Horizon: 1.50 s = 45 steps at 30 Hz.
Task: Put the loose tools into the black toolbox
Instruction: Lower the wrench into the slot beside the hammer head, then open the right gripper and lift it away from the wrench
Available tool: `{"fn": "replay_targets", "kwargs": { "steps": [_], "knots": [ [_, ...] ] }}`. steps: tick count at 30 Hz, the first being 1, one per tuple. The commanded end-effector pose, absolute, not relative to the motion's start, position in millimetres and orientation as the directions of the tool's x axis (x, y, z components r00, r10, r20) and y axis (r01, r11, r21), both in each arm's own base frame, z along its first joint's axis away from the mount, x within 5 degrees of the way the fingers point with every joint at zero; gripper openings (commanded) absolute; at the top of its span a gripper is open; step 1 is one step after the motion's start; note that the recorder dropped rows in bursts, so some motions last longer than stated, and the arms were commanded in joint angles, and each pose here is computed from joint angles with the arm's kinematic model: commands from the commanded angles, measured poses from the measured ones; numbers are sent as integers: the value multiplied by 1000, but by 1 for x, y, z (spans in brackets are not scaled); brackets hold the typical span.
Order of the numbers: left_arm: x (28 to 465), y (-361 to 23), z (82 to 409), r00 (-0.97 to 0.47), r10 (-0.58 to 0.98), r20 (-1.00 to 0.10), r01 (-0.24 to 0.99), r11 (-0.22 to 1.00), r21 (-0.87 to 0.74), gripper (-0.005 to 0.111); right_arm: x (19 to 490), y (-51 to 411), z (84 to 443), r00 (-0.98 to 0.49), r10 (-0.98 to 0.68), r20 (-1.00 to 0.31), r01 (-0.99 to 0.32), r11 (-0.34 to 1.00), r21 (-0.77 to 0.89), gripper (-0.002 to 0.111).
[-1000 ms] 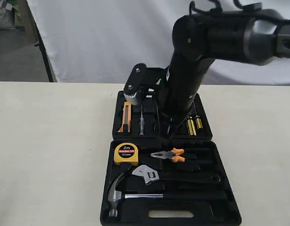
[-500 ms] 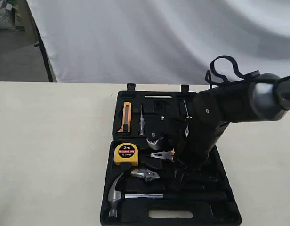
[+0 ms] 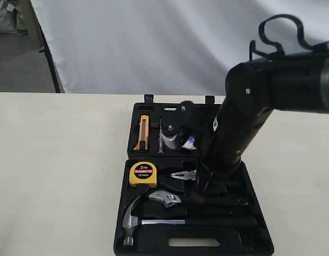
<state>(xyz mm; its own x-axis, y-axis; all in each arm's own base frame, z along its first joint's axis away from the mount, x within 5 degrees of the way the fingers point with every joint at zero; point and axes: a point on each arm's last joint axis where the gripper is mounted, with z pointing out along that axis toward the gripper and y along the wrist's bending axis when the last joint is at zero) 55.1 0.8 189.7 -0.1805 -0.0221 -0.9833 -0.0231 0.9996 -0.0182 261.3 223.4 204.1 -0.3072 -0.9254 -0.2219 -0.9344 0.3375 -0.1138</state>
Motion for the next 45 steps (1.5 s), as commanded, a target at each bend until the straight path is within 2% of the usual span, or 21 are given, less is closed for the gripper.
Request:
{"fn": "replay_targets", "kwargs": {
  "steps": [1,8,13,18,24,28,32,39,42,45],
  "knots": [
    [55,1,189,-181,-34,-983,-28,999,-29,1,255,218,178,-320,-934,-159,-939,336,-80,0],
    [55,1,189,-181,-34,-983,-28,999,-29,1,264,220,144,-295,-946,-130,-946,309,-102,0],
    [55,1,189,-181,-34,-983,-28,999,-29,1,274,221,141,-290,-944,-155,-928,318,-196,0],
    [55,1,189,-181,-34,-983,-28,999,-29,1,275,220,152,-298,-940,-163,-919,329,-217,0],
    [55,1,189,-181,-34,-983,-28,999,-29,1,274,220,187,-282,-923,-261,-899,349,-264,0],
    [55,1,189,-181,-34,-983,-28,999,-29,1,274,218,196,-272,-922,-277,-891,350,-289,0],
    [55,1,189,-181,-34,-983,-28,999,-29,1,277,220,177,-281,-931,-232,-903,339,-266,0],
    [55,1,189,-181,-34,-983,-28,999,-29,1,281,224,97,-299,-953,-57,-938,304,-165,0],
    [55,1,189,-181,-34,-983,-28,999,-29,1,280,223,94,-302,-952,-49,-938,306,-160,0],
    [55,1,189,-181,-34,-983,-28,999,-29,1,281,223,113,-300,-950,-87,-932,312,-184,0]
  ]
}}
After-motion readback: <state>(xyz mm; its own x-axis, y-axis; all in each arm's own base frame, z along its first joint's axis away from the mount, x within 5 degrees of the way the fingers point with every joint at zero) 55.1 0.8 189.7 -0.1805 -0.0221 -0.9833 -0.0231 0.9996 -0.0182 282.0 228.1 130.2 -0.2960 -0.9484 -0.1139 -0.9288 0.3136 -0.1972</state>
